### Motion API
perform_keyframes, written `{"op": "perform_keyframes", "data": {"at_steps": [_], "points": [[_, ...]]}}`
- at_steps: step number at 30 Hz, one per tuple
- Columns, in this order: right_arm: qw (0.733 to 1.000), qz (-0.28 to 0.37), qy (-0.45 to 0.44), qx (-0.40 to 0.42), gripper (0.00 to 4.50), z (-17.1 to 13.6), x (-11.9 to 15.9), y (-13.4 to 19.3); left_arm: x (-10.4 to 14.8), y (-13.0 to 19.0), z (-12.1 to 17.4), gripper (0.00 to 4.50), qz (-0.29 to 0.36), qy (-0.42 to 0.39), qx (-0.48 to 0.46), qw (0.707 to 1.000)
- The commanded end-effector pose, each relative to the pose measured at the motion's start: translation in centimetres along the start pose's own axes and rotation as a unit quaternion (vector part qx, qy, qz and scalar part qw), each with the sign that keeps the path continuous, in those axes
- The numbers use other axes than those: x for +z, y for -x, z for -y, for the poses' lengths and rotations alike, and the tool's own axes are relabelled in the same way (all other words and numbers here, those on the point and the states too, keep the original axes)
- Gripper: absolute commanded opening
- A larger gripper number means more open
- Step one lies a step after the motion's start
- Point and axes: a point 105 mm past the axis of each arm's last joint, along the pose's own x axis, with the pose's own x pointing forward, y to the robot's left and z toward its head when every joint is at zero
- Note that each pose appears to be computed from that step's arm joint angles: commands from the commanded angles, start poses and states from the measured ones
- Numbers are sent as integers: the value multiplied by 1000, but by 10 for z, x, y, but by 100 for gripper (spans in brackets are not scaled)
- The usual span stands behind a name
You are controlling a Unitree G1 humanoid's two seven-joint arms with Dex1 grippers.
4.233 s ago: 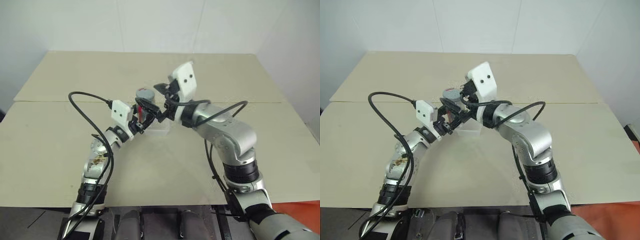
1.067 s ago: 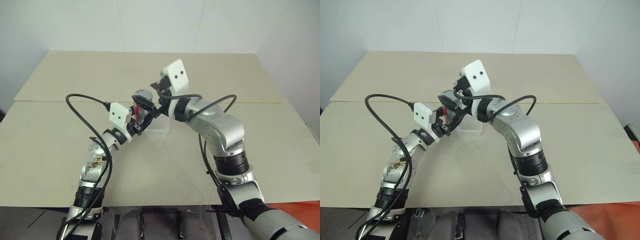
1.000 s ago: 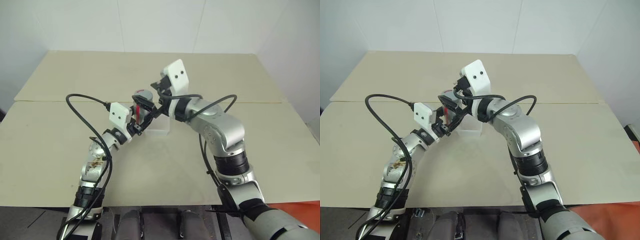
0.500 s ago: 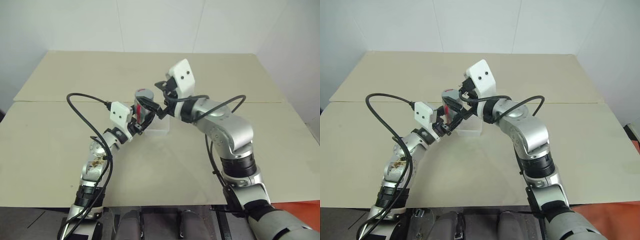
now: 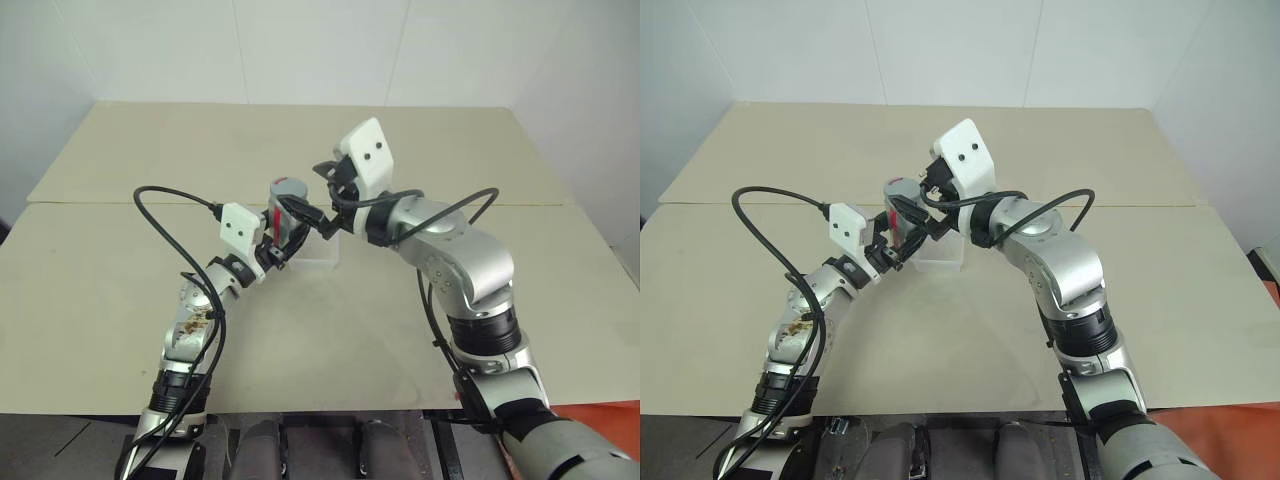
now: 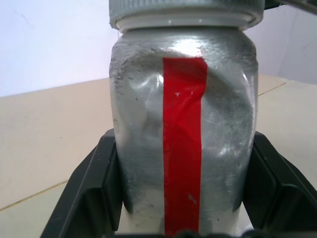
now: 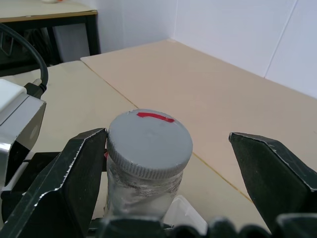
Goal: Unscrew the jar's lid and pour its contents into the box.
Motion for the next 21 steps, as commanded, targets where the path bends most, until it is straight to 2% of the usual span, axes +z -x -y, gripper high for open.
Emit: {"op": "perform_keyframes", "data": {"at_steps": [1, 21], "points": [[999, 4, 15, -37, 446, 16, 3, 9, 23, -1, -3, 275, 41, -14, 4, 999], [998, -3, 14, -58, 446, 27, -1, 24, 23, -2, -2, 275, 41, -15, -6, 999]]}}
